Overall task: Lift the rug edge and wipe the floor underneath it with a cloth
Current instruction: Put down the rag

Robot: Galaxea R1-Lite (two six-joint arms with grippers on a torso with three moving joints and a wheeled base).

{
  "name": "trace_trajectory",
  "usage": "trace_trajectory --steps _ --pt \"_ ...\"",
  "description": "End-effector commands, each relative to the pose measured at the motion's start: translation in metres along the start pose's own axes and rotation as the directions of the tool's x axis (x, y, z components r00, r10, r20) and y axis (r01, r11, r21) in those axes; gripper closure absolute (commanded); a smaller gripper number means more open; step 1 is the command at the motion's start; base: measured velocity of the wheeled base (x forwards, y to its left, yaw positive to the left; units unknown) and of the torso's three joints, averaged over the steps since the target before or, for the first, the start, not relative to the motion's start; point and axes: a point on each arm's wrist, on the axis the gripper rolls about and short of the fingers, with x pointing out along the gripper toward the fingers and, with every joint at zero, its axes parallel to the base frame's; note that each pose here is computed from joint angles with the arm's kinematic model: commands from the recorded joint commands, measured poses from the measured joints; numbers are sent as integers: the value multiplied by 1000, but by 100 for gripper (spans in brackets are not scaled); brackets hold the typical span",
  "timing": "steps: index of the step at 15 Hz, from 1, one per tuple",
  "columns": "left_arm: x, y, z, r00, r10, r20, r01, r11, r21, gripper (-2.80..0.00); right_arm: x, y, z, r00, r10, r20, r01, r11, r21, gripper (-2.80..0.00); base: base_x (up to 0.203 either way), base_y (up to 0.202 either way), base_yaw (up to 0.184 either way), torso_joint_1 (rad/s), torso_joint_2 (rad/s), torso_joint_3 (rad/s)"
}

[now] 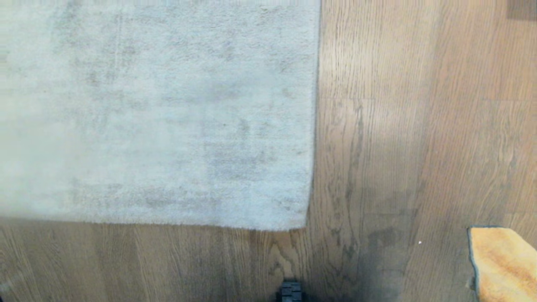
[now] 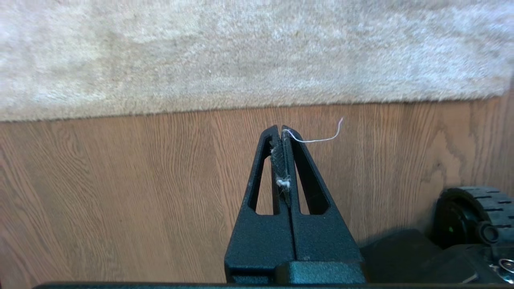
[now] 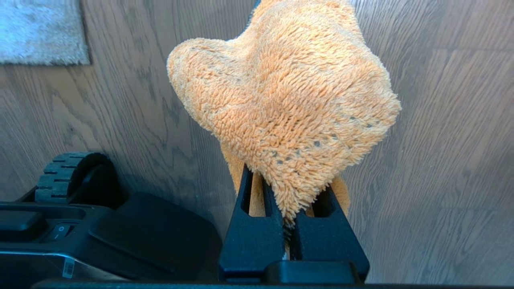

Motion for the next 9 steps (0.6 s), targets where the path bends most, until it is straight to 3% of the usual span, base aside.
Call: trace_trajectory --steps 1,9 --pt "0 0 0 1000 0 2 0 1000 0 0 0 0 0 1000 -1 -2 1 1000 0 0 0 0 0 -2 7 200" --pt "0 0 0 1000 1 0 -1 1000 -2 0 0 0 0 1000 2 -2 -2 1000 0 0 0 0 0 2 4 201"
